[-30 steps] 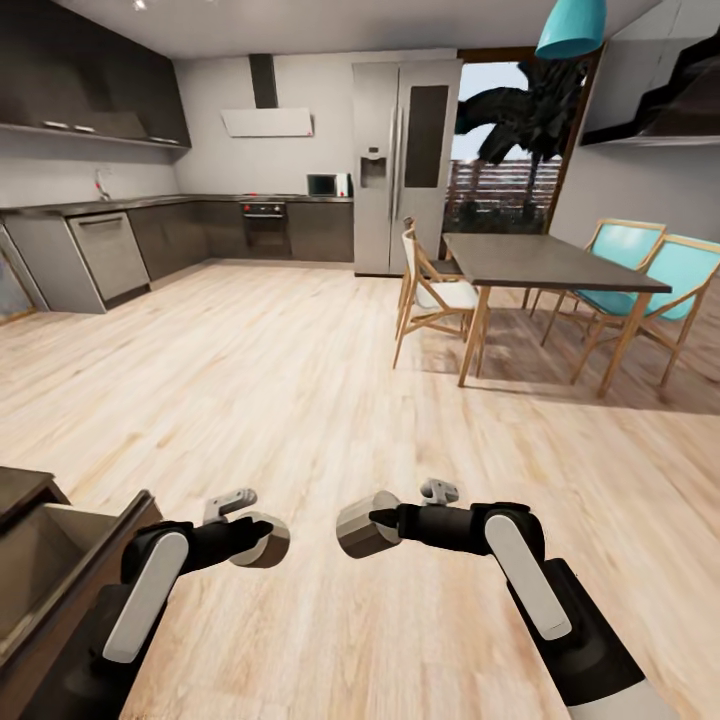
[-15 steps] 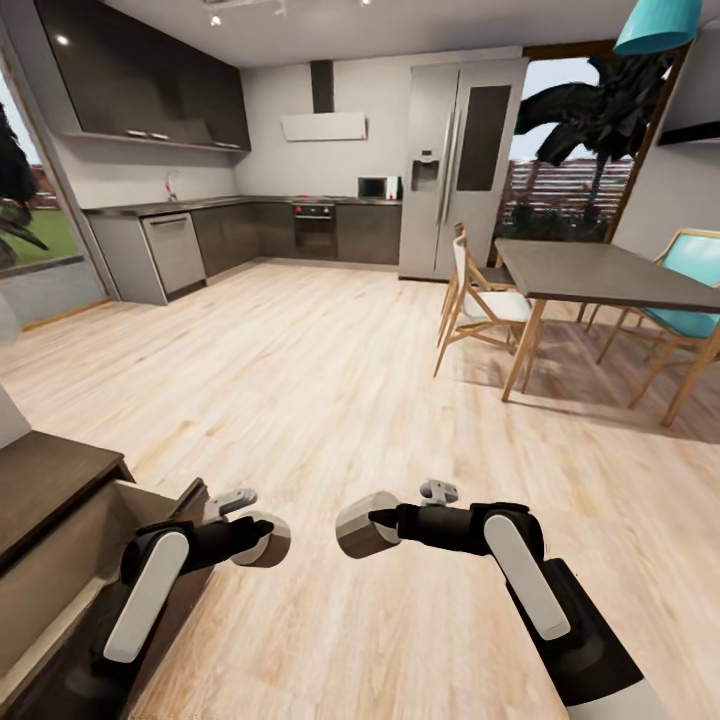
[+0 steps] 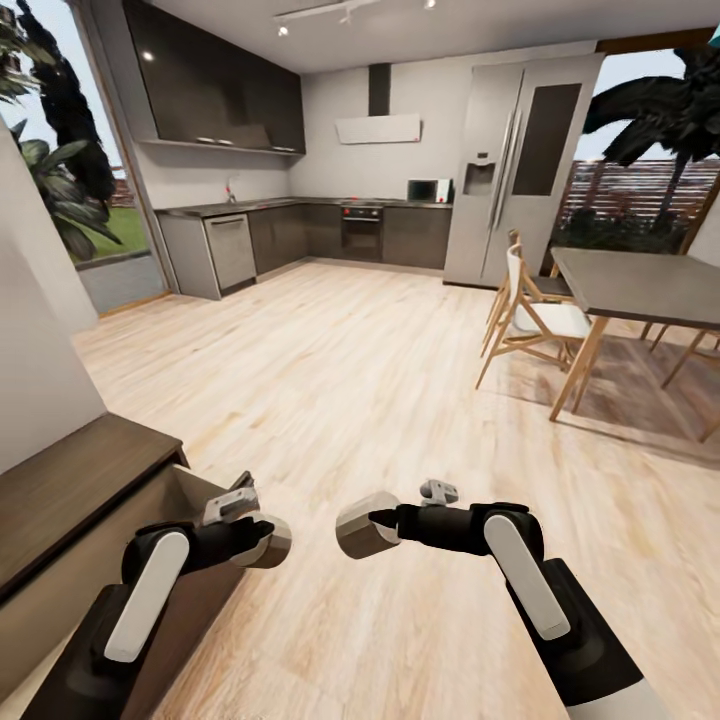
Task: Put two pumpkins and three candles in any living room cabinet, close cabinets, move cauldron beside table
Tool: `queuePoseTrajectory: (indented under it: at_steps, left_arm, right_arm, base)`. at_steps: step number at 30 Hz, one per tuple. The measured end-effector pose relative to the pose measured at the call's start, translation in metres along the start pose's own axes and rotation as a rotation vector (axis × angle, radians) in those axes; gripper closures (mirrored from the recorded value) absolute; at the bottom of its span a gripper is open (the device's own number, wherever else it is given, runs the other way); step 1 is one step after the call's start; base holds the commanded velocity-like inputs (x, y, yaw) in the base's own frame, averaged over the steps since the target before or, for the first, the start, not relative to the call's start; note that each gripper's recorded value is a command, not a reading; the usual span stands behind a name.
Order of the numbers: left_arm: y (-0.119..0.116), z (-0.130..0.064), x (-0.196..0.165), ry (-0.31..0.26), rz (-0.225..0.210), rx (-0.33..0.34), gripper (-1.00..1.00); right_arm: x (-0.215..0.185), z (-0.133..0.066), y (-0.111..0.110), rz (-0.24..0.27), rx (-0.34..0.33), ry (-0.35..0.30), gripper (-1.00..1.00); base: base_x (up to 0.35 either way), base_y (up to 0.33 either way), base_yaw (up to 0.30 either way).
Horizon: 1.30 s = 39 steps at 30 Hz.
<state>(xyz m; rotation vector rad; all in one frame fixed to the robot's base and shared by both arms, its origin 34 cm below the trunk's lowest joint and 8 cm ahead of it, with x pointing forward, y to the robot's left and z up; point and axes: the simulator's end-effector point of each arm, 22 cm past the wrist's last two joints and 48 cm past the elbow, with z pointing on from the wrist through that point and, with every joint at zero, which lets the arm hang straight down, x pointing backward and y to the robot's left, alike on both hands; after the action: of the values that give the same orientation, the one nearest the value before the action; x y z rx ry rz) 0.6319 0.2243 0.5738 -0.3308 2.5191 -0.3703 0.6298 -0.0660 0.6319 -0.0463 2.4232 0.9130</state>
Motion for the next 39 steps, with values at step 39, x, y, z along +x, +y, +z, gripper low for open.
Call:
queuePoseTrajectory:
  at_steps: [39]
  left_arm:
    - [-0.009,-0.007,-0.004,0.008,-0.004,0.027,1.0]
  right_arm:
    - [-0.005,-0.004,0.005,-0.003,0.002,0.002,1.0]
  base:
    - [0.163,-0.052,0.293]
